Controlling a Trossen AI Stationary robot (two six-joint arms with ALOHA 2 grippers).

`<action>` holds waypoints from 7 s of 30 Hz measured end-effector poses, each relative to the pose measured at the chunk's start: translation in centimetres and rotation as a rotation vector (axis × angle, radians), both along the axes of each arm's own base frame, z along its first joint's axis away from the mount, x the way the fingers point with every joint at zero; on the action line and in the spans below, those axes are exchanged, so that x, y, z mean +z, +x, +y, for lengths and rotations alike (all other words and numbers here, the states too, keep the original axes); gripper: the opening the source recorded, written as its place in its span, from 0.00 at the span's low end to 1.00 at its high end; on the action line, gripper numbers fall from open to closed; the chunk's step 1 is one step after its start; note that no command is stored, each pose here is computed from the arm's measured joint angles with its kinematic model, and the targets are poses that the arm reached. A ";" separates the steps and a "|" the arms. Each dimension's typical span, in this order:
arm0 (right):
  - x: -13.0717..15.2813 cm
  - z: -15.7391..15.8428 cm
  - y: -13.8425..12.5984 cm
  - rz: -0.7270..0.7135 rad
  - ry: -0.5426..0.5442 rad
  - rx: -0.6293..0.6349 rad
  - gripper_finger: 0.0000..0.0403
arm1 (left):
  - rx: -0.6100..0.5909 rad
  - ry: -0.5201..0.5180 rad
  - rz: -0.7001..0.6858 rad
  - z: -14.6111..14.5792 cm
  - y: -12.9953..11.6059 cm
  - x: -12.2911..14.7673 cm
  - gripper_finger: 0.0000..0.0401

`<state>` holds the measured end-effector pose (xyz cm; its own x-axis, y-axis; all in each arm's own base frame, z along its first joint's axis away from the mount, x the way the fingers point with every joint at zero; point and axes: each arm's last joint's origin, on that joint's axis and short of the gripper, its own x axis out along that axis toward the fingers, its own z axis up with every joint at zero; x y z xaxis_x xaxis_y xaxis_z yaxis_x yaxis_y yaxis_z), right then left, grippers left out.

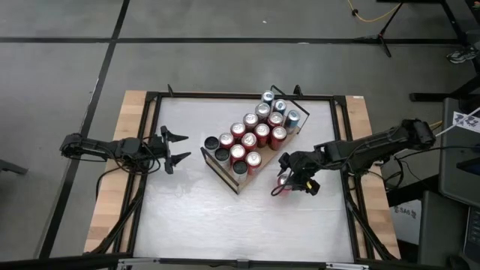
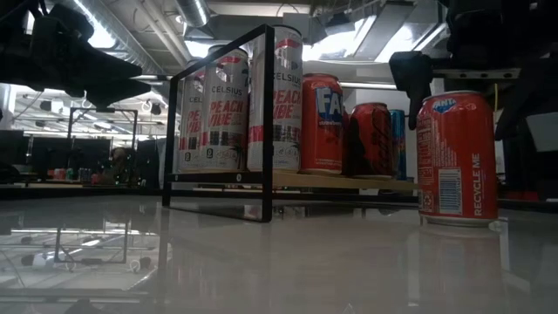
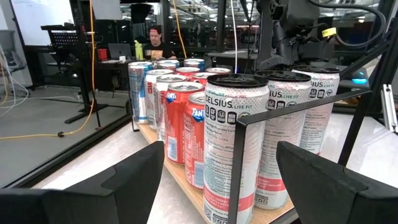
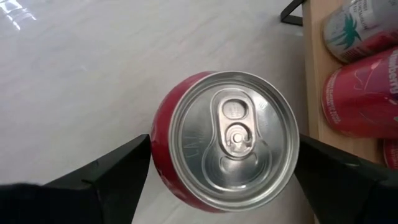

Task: Place canned beverage on shelf
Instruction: Put the orange soda can on the shelf aligned with the other orange soda can, then return to Home Position

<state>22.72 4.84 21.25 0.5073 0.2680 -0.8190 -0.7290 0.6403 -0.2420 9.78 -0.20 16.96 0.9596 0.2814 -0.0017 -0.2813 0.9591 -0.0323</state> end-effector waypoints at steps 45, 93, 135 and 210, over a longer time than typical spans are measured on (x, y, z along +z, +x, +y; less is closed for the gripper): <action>0.1 -0.4 0.4 0.001 0.049 -0.372 0.72 | 0.000 0.000 0.000 0.0 0.0 0.0 0.76; 5.4 -4.4 3.5 -0.159 0.018 -0.762 0.73 | 0.000 0.000 0.000 0.0 0.0 0.0 0.76; 3.7 -4.3 5.2 -0.139 0.006 -0.713 0.74 | 0.000 0.000 0.000 0.0 0.0 0.0 0.76; 19.5 -5.3 -7.3 -0.500 0.039 -0.841 0.81 | 0.000 0.000 0.000 0.0 0.0 0.0 0.76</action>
